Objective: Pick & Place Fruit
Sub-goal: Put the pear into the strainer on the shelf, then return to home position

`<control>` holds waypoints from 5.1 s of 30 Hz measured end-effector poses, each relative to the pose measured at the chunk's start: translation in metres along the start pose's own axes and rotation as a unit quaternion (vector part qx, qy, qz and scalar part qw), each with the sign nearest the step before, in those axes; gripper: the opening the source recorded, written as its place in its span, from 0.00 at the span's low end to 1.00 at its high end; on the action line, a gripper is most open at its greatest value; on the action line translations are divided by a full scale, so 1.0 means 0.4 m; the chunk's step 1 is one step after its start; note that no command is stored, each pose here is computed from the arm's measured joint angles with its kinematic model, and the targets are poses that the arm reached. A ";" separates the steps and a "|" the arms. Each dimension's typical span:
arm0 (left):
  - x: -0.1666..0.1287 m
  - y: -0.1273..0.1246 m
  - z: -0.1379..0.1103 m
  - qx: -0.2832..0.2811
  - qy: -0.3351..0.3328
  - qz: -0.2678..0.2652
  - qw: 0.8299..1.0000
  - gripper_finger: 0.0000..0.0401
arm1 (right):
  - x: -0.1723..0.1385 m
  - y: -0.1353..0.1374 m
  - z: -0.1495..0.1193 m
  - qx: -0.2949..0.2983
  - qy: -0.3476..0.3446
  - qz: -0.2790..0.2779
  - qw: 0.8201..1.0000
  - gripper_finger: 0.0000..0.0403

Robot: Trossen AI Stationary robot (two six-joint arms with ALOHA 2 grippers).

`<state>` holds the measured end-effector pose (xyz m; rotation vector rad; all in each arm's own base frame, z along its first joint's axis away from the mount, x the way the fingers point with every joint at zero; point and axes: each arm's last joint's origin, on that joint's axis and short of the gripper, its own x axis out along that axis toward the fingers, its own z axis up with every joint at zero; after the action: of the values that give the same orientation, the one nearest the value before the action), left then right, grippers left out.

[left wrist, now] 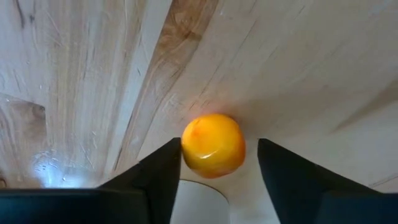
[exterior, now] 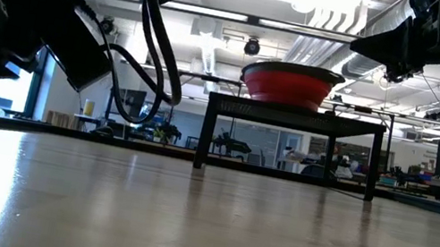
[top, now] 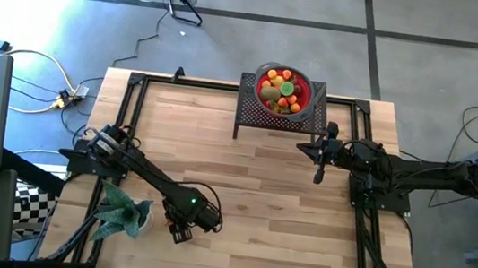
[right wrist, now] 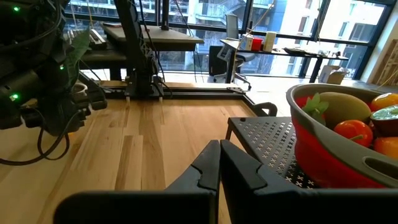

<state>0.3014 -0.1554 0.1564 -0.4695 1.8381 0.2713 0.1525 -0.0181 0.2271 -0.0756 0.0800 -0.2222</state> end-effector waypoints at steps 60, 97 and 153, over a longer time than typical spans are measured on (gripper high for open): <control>-0.499 0.258 0.281 0.096 -0.311 -0.075 0.942 0.35 | -0.004 0.011 -0.039 -0.008 0.078 0.064 0.995 0.01; -0.724 0.664 0.475 -0.117 -0.566 0.094 0.811 0.35 | -0.004 0.010 -0.043 -0.011 0.085 0.059 0.995 0.01; -0.749 0.553 0.433 -0.033 -0.577 0.032 0.815 0.49 | -0.001 0.009 -0.022 -0.002 0.042 0.057 0.997 0.01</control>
<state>0.4279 0.1676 0.3760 -0.1858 0.6408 0.5247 0.1520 -0.0149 0.2182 -0.0655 0.1671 -0.1105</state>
